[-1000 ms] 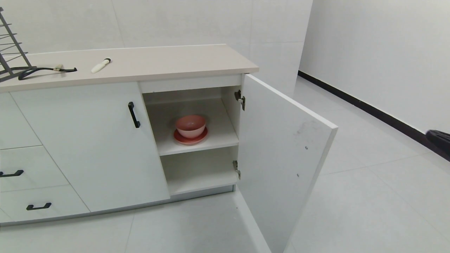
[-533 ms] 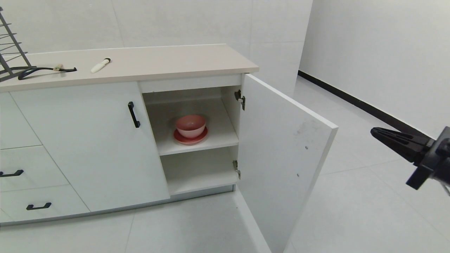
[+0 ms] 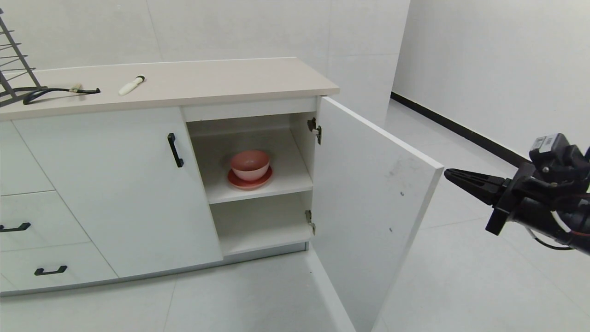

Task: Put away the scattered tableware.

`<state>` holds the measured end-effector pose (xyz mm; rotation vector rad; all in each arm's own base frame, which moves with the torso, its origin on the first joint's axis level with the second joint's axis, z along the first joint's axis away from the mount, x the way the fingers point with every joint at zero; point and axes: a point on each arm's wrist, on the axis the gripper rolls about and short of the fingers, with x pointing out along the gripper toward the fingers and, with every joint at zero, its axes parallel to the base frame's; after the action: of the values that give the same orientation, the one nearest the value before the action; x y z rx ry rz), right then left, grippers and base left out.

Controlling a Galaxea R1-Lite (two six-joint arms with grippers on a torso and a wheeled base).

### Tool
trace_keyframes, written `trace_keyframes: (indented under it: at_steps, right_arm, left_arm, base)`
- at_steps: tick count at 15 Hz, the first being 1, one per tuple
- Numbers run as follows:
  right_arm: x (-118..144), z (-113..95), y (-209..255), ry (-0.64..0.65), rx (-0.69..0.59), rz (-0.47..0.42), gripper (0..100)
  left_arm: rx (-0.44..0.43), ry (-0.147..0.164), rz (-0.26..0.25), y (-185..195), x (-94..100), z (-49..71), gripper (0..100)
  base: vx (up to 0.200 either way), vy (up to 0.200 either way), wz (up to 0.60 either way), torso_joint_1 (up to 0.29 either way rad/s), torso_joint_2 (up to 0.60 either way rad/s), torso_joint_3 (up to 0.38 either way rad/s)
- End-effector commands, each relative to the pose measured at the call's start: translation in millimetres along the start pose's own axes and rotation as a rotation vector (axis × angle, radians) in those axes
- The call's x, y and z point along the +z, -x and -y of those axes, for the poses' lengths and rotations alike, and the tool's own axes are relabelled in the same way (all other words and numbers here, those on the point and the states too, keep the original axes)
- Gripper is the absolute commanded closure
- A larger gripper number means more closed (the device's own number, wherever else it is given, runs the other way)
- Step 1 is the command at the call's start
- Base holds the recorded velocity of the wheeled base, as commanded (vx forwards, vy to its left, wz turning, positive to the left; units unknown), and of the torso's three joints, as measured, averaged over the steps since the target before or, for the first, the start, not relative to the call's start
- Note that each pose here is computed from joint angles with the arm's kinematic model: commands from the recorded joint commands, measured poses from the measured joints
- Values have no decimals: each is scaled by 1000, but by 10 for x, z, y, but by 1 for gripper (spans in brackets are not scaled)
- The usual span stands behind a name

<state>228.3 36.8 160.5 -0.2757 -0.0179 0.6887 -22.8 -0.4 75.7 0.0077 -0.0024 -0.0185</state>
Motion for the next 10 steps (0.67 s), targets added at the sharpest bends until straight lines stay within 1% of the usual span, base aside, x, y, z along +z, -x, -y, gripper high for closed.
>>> trace_keyframes:
  at_steps: [1,2,4,6,9,10]
  right_arm:
    - [-143,48,-163,8,54,-18,100]
    - [-155,48,-170,17,62,-17,100]
    - [-230,34,-217,59,121,-10,100]
    - [-262,-4,-258,62,149,-14,100]
    - [-187,-219,-371,85,241,20,100]
    - [-175,-247,-381,86,252,25,100]
  left_arm:
    - [0,0,1,0,1,0,0]
    - [0,0,1,0,1,0,0]
    - [0,0,1,0,1,0,0]
    - [0,0,1,0,1,0,0]
    - [0,0,1,0,1,0,0]
    - [0,0,1,0,1,0,0]
  base:
    - [0,0,0,0,0,0]
    - [0,0,0,0,0,0]
    - [0,0,0,0,0,0]
    - [0,0,0,0,0,0]
    - [0,0,0,0,0,0]
    - [0,0,0,0,0,0]
